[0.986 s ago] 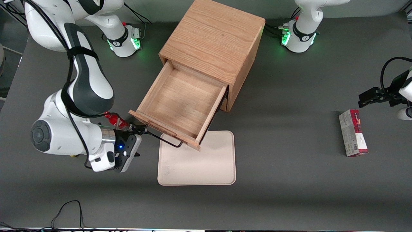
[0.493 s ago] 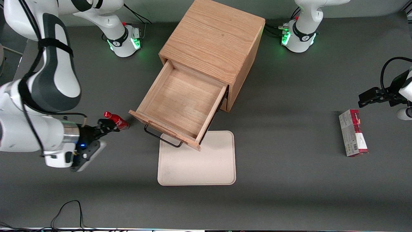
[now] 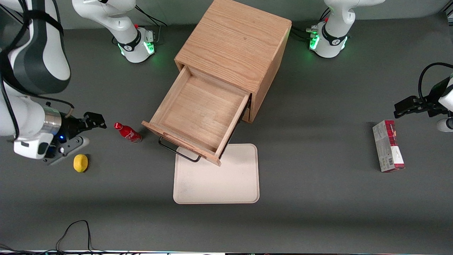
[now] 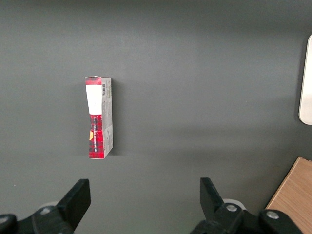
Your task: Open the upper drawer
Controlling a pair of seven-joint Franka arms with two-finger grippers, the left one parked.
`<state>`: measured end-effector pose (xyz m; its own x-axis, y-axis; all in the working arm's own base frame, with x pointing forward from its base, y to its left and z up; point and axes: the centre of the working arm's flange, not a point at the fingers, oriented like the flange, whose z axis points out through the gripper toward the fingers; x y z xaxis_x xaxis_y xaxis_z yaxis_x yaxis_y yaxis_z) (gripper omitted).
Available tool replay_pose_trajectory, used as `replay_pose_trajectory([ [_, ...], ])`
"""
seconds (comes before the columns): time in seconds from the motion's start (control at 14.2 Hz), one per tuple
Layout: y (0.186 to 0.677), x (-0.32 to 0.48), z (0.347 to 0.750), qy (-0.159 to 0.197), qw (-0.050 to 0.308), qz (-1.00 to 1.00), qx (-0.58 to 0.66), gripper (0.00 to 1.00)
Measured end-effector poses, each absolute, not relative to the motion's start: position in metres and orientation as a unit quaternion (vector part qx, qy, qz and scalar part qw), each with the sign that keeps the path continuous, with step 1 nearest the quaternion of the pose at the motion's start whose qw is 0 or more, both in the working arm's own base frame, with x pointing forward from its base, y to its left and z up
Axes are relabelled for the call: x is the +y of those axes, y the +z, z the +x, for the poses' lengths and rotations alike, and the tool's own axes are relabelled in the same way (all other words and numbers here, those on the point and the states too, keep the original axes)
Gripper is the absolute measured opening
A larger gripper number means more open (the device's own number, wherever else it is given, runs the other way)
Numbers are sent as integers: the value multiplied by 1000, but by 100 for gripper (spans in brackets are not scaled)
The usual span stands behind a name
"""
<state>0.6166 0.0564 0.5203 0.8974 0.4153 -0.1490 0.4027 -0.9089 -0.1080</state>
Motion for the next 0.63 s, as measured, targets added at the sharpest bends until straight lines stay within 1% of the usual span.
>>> replay_pose_trajectory([
  [0.35, 530, 30, 575, 99, 24, -992, -73, 100],
  [0.49, 530, 21, 564, 117, 25, -991, -55, 100],
  [0.63, 538, 14, 560, 114, 26, -992, -46, 100],
])
